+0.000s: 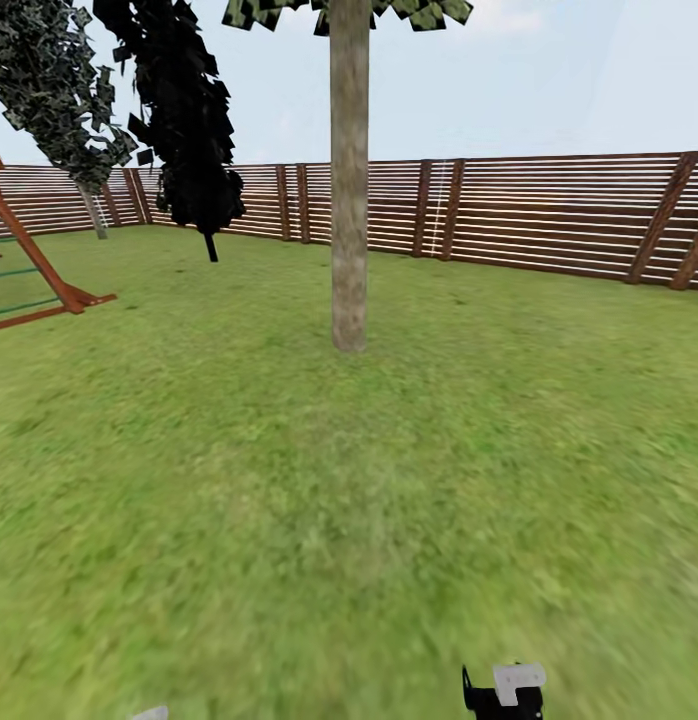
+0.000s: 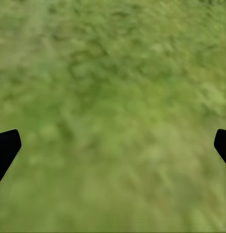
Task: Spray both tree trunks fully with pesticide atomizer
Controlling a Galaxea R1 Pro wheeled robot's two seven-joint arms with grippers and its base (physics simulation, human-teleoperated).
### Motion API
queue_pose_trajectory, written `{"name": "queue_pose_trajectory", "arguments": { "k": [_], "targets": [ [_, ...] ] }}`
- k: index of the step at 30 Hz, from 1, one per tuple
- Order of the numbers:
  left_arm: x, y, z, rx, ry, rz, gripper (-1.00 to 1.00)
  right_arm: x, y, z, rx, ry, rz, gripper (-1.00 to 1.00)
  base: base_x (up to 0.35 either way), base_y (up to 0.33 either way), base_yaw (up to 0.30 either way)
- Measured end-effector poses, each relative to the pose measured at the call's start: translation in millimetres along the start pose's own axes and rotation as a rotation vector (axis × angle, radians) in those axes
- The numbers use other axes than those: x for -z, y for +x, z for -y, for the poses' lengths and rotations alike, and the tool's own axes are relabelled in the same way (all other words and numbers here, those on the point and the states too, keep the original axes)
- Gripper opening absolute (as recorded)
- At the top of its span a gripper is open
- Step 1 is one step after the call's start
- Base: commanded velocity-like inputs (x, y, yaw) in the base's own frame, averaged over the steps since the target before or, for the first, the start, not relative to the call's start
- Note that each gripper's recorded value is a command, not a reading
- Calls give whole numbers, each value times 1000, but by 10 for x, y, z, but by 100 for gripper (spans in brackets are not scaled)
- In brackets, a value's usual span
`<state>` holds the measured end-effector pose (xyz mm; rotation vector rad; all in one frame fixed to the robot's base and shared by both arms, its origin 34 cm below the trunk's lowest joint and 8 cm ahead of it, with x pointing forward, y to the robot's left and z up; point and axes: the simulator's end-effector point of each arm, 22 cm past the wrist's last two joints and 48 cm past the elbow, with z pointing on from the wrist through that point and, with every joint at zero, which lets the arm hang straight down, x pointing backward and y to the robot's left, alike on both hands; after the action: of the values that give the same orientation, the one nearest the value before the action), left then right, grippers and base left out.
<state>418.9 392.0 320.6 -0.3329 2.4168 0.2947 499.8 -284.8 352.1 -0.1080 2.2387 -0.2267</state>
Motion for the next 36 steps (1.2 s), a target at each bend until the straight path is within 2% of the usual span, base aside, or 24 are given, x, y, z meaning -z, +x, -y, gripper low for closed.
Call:
{"name": "queue_pose_trajectory", "arguments": {
  "k": [36],
  "targets": [
    [-1,-1,-7,0,0,0,-100,-1,1,13,1,2,0,100,339,0,0]
  ]
}}
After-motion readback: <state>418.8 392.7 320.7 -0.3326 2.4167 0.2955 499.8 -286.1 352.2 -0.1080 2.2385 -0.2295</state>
